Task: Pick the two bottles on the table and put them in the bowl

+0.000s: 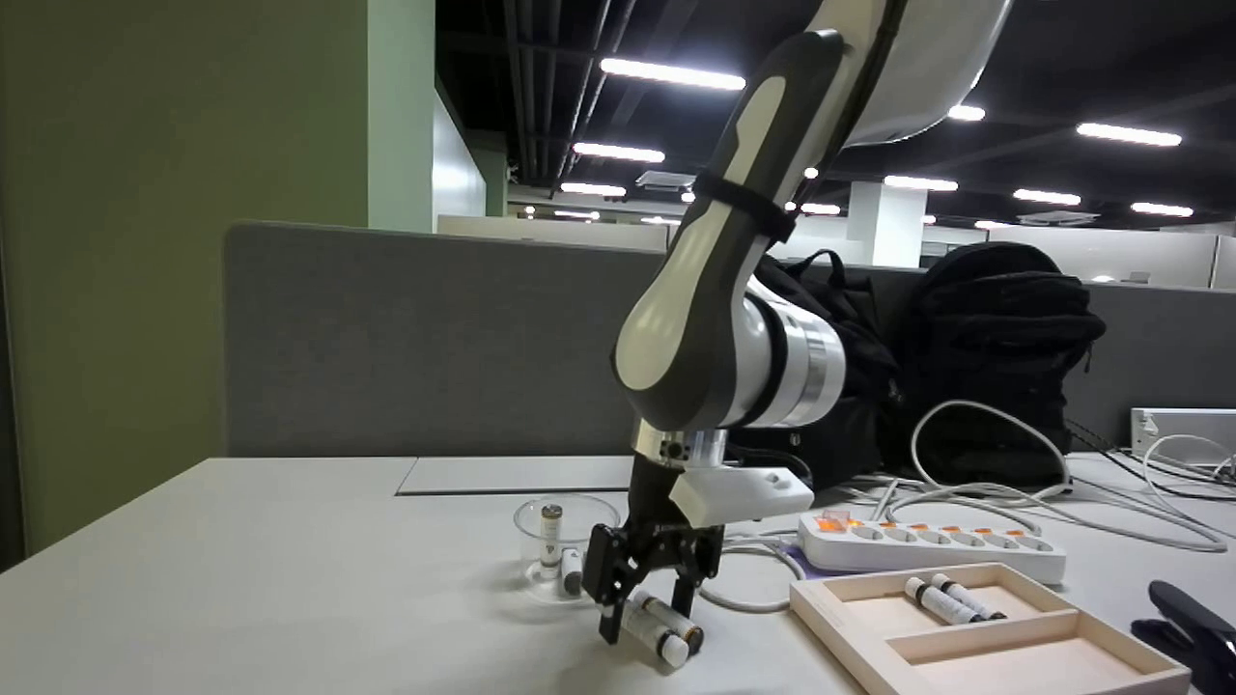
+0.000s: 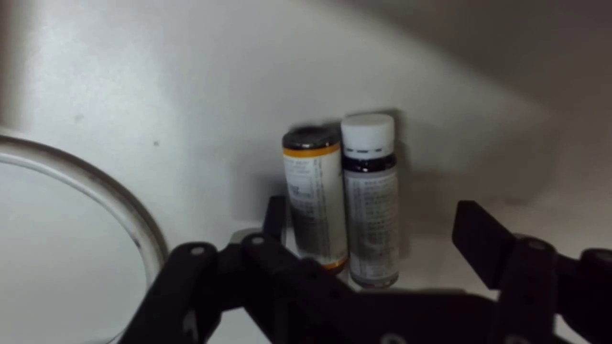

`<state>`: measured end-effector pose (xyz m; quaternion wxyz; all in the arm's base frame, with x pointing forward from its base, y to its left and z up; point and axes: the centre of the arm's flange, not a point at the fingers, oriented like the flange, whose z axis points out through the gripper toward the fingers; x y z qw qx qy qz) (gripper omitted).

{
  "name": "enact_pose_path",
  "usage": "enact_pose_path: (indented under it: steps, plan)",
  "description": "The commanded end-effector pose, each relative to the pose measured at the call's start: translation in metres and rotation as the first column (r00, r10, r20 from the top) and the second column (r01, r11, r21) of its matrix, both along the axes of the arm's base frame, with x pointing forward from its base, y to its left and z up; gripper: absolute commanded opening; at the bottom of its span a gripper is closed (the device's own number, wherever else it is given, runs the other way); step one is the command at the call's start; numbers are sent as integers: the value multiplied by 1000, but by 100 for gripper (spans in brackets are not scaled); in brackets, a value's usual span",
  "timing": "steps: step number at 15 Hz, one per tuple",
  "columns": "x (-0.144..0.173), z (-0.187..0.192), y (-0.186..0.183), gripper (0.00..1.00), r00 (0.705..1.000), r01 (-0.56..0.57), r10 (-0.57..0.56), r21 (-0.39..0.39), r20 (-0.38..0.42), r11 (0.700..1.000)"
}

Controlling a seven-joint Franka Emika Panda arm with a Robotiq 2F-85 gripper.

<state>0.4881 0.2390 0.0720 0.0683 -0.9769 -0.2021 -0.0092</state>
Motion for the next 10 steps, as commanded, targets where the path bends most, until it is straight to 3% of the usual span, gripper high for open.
enact_pose_path:
  steps: [1, 4, 7, 10]
  plan:
    - [10, -4, 5, 60, 1000, 11, -12, -27, -11, 1000]
    - [15, -1, -1, 38, 999, 28, -29, -40, -21, 999]
    - [18, 0, -5, 25, 998, 41, -42, -32, -43, 999]
    - [17, 4, -4, 5, 997, 44, -45, -22, -58, 999]
